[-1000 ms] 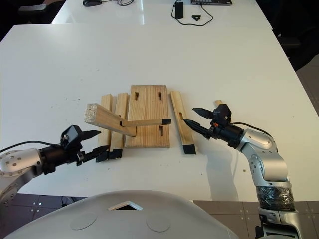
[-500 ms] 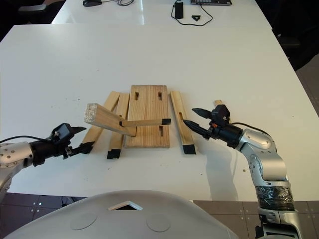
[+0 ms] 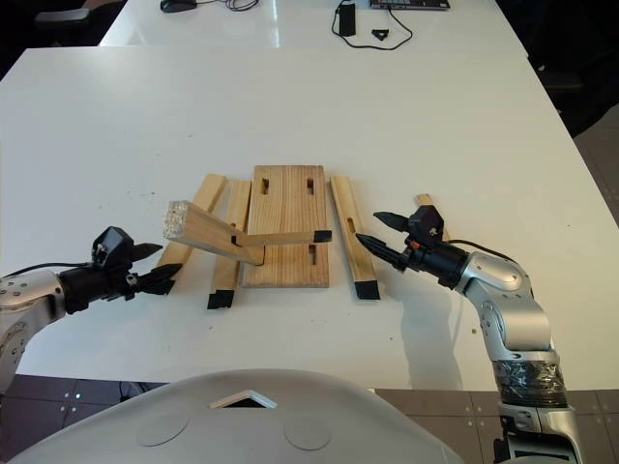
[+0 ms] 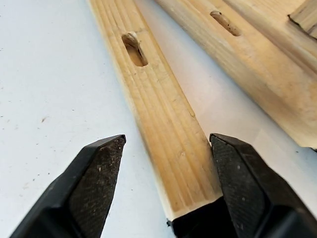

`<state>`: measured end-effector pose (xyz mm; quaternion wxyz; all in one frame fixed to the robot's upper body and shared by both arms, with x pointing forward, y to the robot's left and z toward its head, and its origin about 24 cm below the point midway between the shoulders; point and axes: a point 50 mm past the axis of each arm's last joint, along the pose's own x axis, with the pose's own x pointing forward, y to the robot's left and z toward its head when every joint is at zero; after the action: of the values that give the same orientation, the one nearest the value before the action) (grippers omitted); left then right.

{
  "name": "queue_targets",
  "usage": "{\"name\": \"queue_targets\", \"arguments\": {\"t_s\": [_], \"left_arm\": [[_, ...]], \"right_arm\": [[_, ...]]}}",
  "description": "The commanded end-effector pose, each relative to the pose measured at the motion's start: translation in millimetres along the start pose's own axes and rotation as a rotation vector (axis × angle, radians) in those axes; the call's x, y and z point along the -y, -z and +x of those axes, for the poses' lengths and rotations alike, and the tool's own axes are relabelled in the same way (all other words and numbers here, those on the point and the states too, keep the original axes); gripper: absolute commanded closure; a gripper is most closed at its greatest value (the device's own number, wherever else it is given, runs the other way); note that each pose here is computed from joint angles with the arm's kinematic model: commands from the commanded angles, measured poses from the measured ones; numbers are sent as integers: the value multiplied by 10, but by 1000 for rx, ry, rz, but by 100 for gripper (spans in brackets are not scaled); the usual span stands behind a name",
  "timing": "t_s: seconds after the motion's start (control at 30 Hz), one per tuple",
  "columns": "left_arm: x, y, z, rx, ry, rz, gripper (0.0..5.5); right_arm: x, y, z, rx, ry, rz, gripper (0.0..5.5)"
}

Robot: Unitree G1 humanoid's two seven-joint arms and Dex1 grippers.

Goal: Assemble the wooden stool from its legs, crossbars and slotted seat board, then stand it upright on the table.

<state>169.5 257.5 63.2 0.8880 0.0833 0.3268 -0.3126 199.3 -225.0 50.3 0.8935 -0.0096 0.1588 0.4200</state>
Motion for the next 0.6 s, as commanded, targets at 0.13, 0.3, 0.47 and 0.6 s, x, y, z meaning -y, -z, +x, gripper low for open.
{"name": "queue_targets", "arguments": {"t_s": [0.13, 0.3, 0.47, 0.6], "left_arm": [[-40, 159, 74, -83, -80, -31, 235], [-112, 103, 143, -55, -101, -41, 264], [-86, 81, 313, 6, -82, -139, 339], [-93, 113, 299, 28, -88, -167, 348]], "right_arm": [[47, -55, 24, 2, -6, -30, 241], [47, -54, 51, 6, -4, -32, 241], [46, -61, 89, 9, -13, -37, 241], [89, -80, 38, 9, 2, -39, 241]]}}
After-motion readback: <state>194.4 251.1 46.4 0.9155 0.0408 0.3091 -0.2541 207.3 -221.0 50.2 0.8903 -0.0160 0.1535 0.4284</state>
